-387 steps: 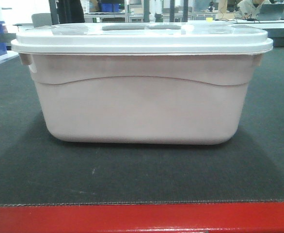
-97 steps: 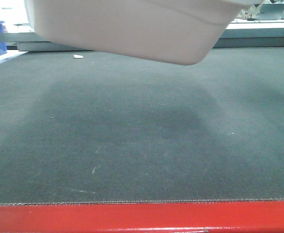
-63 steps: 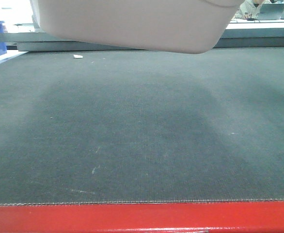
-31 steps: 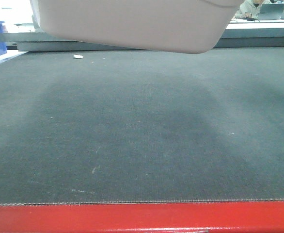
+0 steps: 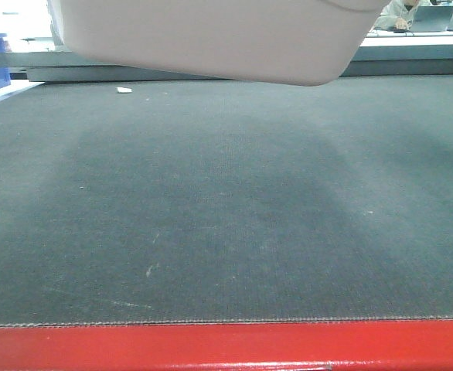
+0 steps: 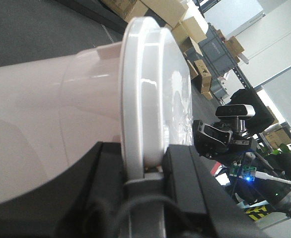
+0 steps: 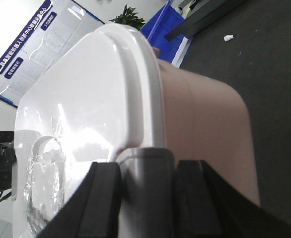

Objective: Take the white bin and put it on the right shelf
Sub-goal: 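Lift the pink bin off the table with both grippers, then hold the bin raised with both grippers while the base turns away from the table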

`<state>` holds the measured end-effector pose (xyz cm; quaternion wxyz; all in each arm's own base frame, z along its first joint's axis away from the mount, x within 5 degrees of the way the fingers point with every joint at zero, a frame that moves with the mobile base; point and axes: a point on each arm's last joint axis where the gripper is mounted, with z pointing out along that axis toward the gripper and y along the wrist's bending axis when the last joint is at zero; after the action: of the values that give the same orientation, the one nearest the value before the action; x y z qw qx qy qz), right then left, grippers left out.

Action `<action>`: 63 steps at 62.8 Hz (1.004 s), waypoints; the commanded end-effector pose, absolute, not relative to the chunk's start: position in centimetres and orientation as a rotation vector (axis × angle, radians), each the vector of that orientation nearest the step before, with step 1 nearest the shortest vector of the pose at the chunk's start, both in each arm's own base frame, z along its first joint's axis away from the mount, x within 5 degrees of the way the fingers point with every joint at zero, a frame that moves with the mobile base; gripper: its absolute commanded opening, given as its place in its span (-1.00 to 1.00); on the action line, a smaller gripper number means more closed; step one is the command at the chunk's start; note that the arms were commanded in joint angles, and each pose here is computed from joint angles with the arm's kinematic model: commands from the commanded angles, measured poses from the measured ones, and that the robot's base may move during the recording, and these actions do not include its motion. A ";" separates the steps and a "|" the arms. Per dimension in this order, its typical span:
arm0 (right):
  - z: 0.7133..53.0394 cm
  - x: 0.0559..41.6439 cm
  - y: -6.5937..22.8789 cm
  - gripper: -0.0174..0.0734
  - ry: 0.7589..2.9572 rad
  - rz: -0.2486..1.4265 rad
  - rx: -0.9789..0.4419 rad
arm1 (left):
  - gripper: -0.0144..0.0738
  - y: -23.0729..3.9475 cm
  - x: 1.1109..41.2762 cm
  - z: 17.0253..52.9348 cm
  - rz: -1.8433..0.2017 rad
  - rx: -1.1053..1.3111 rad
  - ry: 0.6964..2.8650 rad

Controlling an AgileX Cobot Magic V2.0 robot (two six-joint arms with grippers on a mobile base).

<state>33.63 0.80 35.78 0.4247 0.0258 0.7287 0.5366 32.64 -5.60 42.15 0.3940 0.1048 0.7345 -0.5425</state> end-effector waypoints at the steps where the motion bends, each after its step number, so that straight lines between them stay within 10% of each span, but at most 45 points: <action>1: 40.0 31.1 2.4 -0.31 1.643 1.523 -0.129 | -0.96 -6.9 29.7 45.2 -1.530 0.438 1.749; 63: 39.8 31.4 2.2 -0.31 1.648 1.496 -0.095 | -0.96 -6.9 29.7 45.2 -1.530 0.438 1.749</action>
<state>33.63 0.80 35.78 0.4252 0.0252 0.7287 0.5362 32.64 -5.60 42.15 0.3940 0.1048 0.7345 -0.5425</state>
